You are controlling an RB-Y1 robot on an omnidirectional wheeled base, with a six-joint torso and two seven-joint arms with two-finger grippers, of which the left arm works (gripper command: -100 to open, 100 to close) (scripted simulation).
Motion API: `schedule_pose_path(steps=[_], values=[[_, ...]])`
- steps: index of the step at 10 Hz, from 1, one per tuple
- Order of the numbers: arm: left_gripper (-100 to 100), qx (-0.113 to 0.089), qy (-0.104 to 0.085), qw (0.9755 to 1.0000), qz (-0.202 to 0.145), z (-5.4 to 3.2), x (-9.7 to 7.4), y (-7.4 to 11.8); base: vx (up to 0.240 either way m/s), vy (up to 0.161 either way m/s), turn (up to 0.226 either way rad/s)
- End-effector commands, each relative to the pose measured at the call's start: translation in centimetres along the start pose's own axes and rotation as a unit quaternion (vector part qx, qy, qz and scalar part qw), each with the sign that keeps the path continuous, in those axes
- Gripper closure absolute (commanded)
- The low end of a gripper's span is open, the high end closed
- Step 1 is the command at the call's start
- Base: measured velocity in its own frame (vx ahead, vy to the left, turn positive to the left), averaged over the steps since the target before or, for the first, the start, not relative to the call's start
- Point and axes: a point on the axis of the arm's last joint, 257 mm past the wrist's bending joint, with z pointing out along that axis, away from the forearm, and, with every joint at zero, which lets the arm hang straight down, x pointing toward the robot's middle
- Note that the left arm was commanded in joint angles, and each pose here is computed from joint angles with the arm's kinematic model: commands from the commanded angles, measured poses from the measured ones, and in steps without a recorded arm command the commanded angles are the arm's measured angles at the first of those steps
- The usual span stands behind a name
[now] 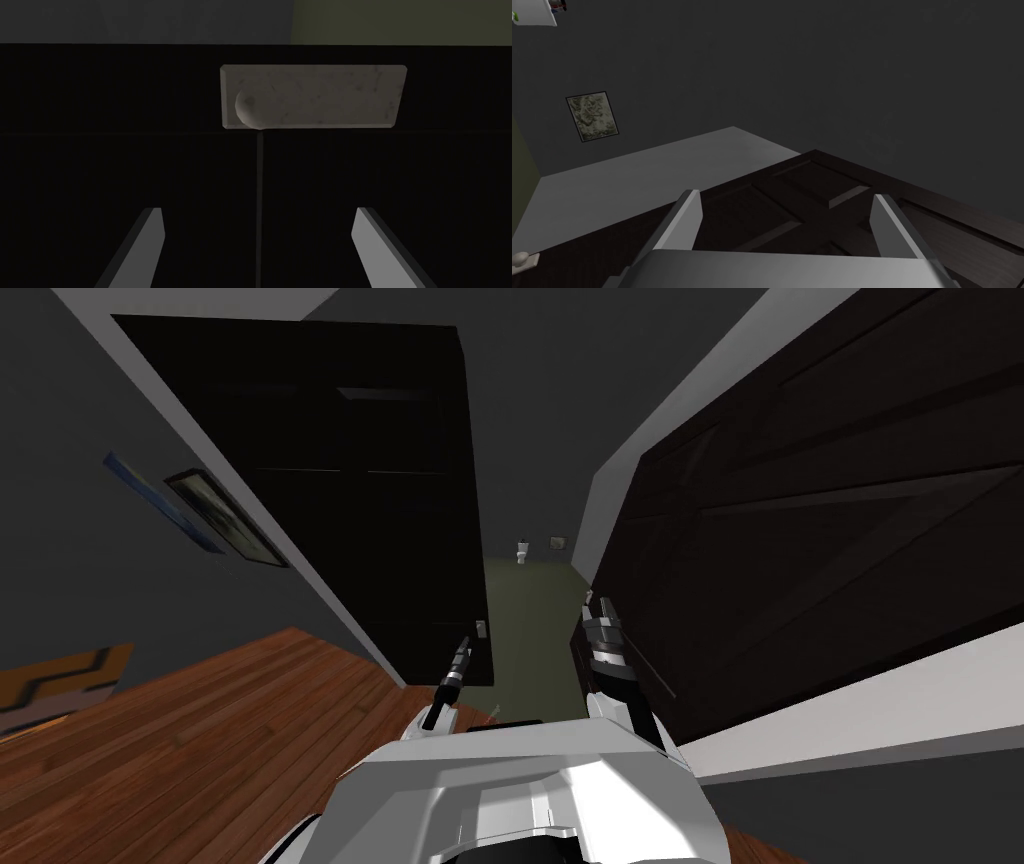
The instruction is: Push the door open
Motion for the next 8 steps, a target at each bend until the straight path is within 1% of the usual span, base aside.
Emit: schedule_pose_path(steps=[1,2,3,4,6,8], values=[[-100,0.0,0.001,1.0,-0.005,0.0,0.41,-0.02,-0.182,-0.021,0.028],[-100,0.0,0.002,1.0,-0.008,0.02,0.74,-0.03,-0.201,-0.063,0.026],[-100,0.0,0.002,1.0,-0.006,0.01,0.58,0.02,-0.094,-0.036,0.008],[-100,0.0,0.0,1.0,-0.005,-0.06,0.32,0.04,0.101,-0.009,-0.023],[-100,0.001,-0.002,1.0,-0.004,-0.08,0.18,0.03,0.164,0.004,-0.022],[-100,0.002,-0.005,1.0,-0.003,-0.13,-0.05,0.01,0.196,-0.034,-0.024]])
